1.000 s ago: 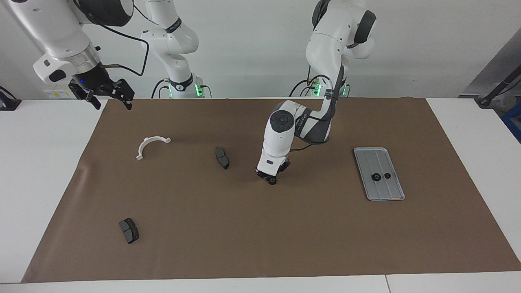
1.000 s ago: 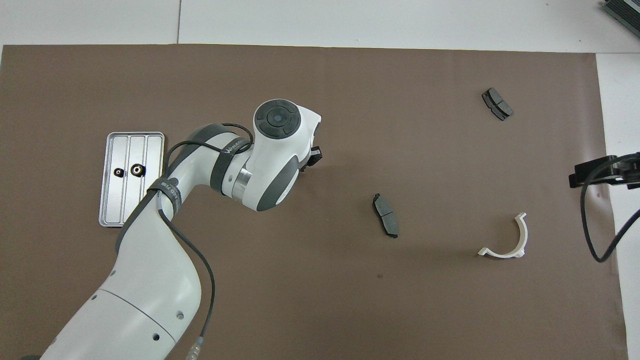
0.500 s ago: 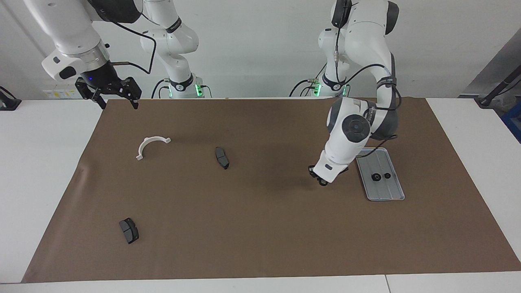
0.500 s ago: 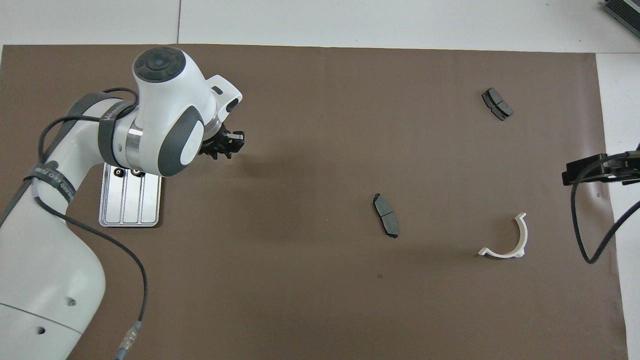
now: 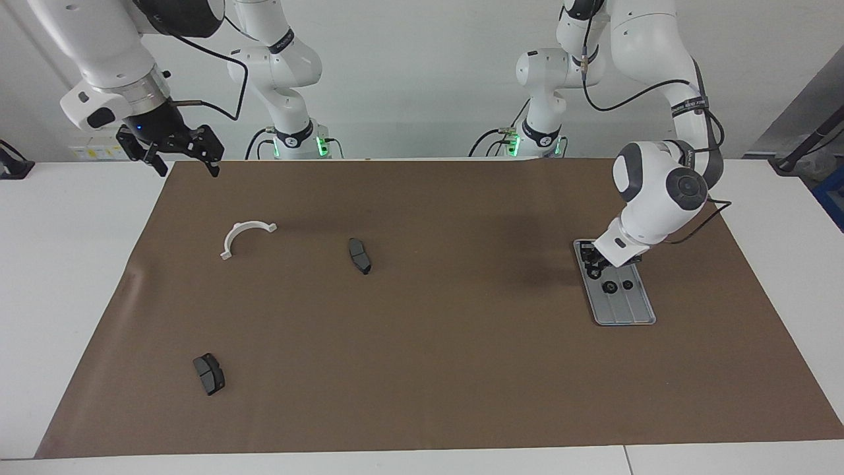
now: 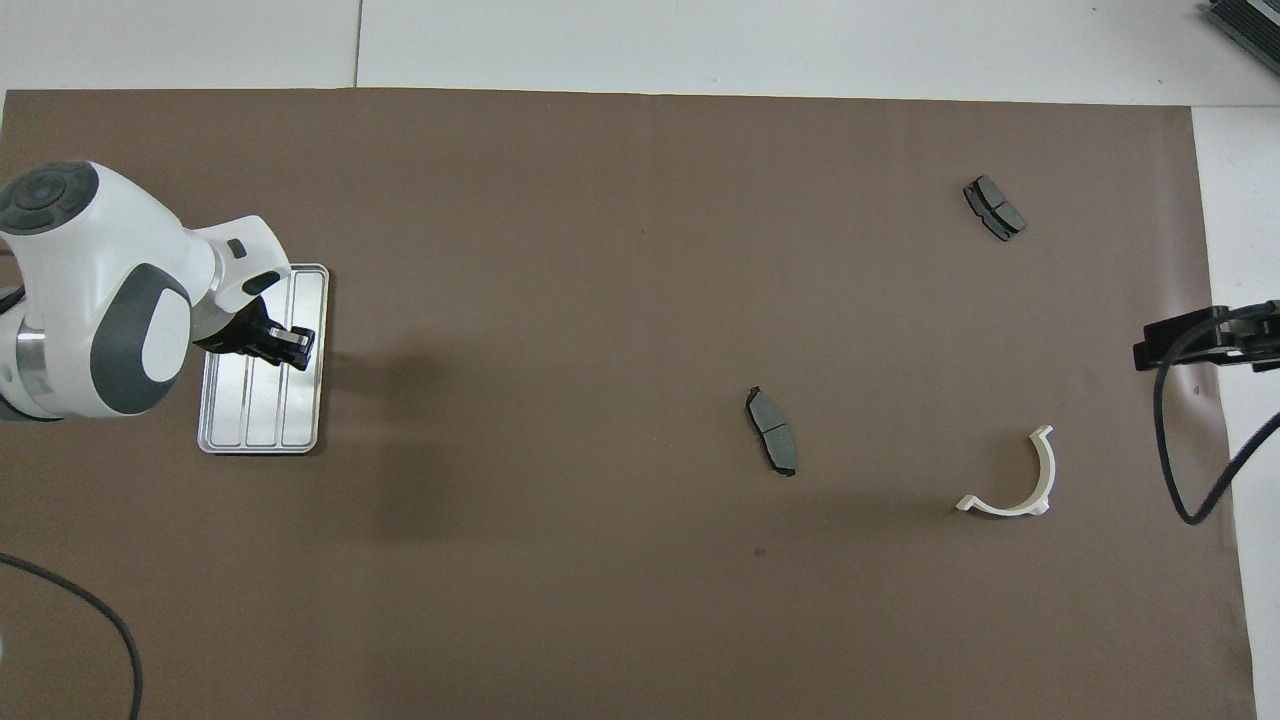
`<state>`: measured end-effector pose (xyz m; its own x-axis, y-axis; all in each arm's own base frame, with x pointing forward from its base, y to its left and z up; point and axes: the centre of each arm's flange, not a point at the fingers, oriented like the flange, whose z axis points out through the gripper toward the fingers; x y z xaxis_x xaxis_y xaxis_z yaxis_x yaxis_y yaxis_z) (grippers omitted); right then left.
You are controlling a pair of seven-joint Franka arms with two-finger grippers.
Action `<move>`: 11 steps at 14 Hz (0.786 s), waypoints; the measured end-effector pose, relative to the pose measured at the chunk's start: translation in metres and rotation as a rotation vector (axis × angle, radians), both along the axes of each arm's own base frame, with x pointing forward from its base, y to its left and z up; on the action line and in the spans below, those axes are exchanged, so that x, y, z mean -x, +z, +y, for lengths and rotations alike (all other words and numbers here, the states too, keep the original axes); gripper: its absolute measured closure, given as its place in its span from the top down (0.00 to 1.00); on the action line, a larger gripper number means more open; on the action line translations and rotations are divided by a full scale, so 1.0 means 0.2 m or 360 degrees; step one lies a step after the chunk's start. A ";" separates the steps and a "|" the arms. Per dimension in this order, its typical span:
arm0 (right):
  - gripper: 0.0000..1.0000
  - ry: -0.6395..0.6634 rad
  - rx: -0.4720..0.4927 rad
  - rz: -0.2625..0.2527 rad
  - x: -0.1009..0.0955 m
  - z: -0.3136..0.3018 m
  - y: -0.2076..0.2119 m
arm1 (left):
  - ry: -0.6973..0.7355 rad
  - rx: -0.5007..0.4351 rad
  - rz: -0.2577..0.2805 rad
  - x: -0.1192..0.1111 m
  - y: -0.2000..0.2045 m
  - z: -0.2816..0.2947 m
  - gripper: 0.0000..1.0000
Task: Pick bearing gear from pile to tray
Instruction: 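Carry the third bearing to the tray and open the left gripper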
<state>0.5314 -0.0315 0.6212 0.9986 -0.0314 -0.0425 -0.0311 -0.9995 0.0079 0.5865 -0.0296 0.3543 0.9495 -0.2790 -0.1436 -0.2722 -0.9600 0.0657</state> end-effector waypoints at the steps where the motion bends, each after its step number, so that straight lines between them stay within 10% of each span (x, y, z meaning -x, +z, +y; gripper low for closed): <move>1: 1.00 0.0000 0.0000 0.0001 0.00 0.00 0.00 | -0.0027 0.0008 -0.0006 0.02 -0.01 0.06 0.29; 9: 1.00 0.0000 0.0000 0.0001 0.00 0.00 0.00 | -0.0084 0.0018 -0.0106 0.14 -0.16 0.18 0.30; 11: 1.00 0.0000 0.0000 -0.0001 0.00 0.00 0.00 | -0.0086 0.0017 -0.0120 0.13 -0.14 0.18 0.47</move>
